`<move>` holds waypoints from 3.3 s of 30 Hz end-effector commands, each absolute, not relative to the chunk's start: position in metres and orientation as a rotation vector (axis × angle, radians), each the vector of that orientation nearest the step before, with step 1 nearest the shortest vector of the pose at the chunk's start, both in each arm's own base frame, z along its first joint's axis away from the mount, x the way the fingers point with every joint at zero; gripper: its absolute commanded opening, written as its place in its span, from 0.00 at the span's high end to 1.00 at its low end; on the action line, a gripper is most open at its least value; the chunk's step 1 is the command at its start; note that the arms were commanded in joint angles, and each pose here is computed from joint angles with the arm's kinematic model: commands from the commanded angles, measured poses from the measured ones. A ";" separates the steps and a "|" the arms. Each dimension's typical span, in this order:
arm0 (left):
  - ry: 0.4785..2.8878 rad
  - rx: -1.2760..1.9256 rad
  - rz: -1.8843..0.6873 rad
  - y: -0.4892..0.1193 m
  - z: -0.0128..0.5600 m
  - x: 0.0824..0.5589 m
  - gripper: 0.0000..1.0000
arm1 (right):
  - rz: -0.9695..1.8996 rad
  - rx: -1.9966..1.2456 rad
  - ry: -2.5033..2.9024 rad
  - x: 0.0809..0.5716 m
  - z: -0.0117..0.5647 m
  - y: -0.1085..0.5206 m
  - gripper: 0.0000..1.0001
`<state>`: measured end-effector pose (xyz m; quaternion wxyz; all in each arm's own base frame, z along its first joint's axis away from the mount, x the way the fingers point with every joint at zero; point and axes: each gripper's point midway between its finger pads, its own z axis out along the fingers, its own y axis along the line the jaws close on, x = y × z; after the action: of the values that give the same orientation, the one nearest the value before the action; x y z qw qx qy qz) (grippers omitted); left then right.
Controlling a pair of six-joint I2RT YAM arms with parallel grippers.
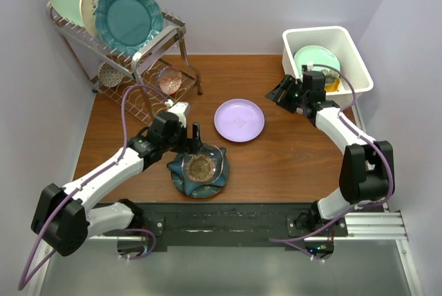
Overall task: Place the plates into the plastic bin on the countertop
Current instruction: Pick up the plate at the center of the board.
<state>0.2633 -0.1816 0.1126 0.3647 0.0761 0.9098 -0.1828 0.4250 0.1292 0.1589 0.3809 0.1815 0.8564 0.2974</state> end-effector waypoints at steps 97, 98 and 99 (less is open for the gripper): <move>2.143 0.195 -0.487 -0.153 0.199 0.228 0.05 | 0.806 0.308 2.132 0.362 0.176 0.168 0.98; 2.123 0.208 -0.516 -0.157 0.200 0.227 0.05 | 0.801 0.299 2.127 0.359 0.178 0.167 0.99; 2.112 0.208 -0.519 -0.156 0.201 0.227 0.04 | 0.796 0.298 2.133 0.354 0.178 0.165 0.99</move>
<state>0.2313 -0.1591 0.1920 0.4348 0.0758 0.8738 -0.2041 0.3718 0.1708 0.1727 0.4047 0.1303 0.8448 0.3250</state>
